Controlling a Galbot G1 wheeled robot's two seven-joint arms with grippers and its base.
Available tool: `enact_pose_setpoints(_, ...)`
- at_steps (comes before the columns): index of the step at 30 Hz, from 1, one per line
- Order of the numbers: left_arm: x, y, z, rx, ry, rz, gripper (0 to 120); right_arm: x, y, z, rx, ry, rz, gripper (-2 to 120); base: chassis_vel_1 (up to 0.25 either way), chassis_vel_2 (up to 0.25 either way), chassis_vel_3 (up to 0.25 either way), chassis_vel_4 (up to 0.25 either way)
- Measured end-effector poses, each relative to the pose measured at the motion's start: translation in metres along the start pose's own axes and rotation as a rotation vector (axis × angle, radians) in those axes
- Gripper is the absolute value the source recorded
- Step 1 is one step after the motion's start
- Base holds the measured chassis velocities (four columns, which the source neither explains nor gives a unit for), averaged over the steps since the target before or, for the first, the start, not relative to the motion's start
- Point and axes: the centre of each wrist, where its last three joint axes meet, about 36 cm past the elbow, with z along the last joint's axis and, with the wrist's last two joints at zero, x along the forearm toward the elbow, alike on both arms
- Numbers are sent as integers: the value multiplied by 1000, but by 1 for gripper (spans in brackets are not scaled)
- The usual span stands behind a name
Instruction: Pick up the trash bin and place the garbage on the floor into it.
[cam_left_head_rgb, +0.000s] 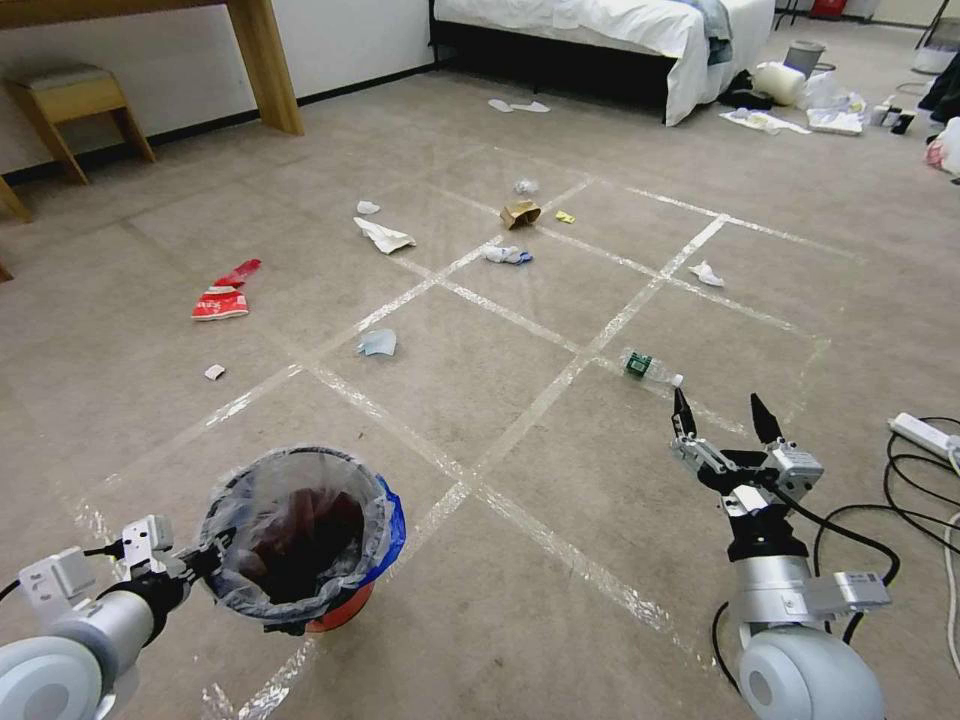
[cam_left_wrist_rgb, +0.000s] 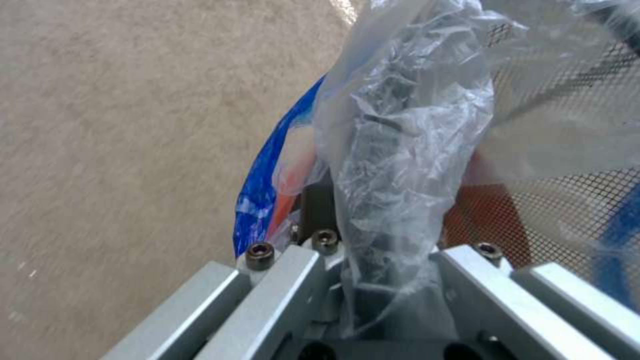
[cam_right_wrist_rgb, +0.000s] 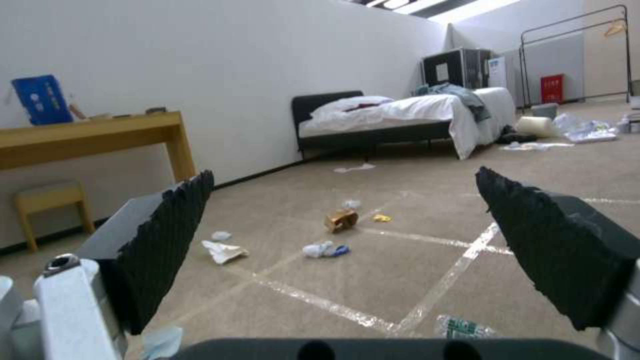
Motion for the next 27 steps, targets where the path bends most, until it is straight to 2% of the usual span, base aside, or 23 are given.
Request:
enact_pose_setpoints(16,-2,1,-3,-2,-7,4,1,2,0,1,5,5,3,100,-232,222,235,-224)
enact_pose_setpoints(27,-8,7,-9,-2,-7,-5,1,2,0,4,11,10,8,100,-211,201,204,-202)
